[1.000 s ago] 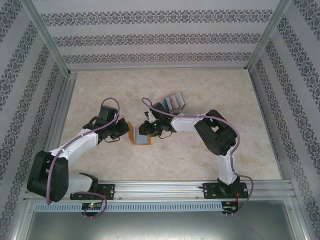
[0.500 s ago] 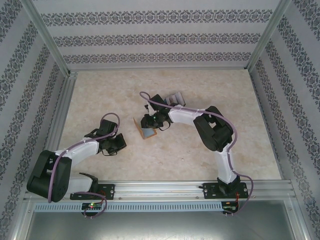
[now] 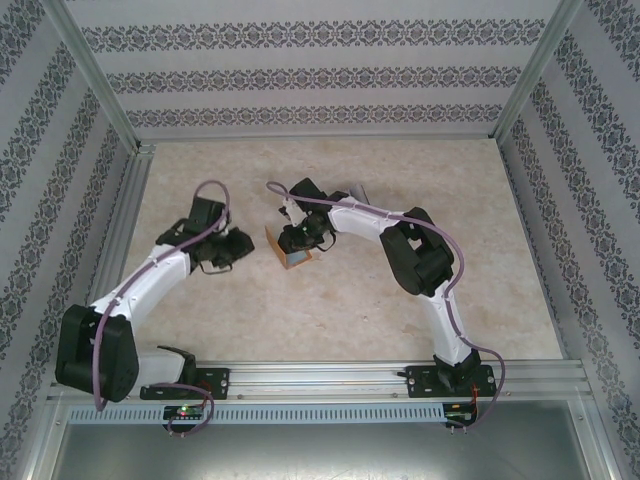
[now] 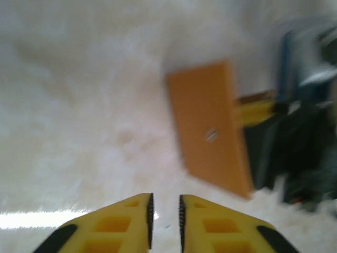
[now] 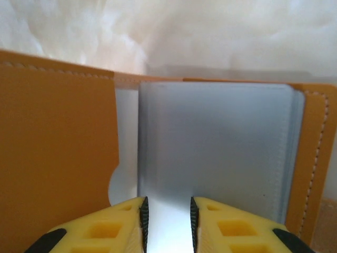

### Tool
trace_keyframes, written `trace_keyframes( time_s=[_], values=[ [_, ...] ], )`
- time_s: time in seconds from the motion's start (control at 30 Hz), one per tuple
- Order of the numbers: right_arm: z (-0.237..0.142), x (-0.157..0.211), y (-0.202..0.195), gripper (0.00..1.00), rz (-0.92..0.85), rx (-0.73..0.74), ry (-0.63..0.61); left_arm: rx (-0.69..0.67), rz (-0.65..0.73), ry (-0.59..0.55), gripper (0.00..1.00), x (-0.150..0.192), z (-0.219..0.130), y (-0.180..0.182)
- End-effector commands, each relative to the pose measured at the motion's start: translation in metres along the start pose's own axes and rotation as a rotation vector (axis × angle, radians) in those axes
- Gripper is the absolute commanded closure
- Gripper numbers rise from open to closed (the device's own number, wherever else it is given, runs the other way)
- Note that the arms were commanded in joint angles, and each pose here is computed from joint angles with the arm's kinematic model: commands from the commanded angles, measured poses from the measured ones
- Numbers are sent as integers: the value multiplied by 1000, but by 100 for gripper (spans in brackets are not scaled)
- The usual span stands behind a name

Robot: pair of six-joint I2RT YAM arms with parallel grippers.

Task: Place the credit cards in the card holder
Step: Rotate the card holder at the center of the table.

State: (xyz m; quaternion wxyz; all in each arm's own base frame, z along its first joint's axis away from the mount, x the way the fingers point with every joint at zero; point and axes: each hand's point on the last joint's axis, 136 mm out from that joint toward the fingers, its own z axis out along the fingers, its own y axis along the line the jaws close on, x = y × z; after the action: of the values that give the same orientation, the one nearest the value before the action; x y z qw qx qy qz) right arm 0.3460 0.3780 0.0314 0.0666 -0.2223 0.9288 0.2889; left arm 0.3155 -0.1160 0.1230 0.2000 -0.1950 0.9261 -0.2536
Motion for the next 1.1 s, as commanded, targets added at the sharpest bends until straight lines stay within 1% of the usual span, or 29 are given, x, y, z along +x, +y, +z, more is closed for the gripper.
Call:
trace_keyframes(
  time_s=[0.0, 0.13, 0.2, 0.33, 0.4, 0.5, 0.57, 0.7, 0.77, 0.87, 0.97, 1.07],
  values=[
    [-6, 12, 2, 70, -68, 27, 36, 71, 1, 76, 74, -5, 1, -10],
    [-7, 10, 3, 70, -73, 22, 25, 219, -28, 127, 71, -23, 12, -40],
    [-6, 9, 5, 70, -75, 16, 21, 257, -37, 151, 70, -28, 18, -50],
    [-5, 10, 8, 70, -81, 18, 15, 323, -40, 156, 70, -41, 25, -66],
    [-6, 10, 9, 70, -84, 19, 10, 322, -40, 163, 69, -44, 29, -67],
    [-8, 10, 10, 70, -91, 25, 6, 286, -22, 203, 60, -43, 38, -62],
    [-8, 10, 12, 70, -94, 23, 5, 256, -19, 228, 57, -42, 44, -57],
    [-7, 11, 11, 70, -93, 26, 7, 323, -59, 229, 57, -49, 51, -70],
    [-7, 11, 12, 69, -88, 25, 3, 335, -70, 224, 57, -51, 54, -74],
    [-8, 12, 13, 70, -86, 23, -3, 319, -82, 222, 57, -48, 59, -72],
    [-8, 10, 13, 70, -84, 22, -12, 298, -78, 260, 57, -37, 64, -67],
    [-7, 9, 13, 70, -87, 17, -14, 248, -69, 291, 57, -24, 67, -54]
  ],
)
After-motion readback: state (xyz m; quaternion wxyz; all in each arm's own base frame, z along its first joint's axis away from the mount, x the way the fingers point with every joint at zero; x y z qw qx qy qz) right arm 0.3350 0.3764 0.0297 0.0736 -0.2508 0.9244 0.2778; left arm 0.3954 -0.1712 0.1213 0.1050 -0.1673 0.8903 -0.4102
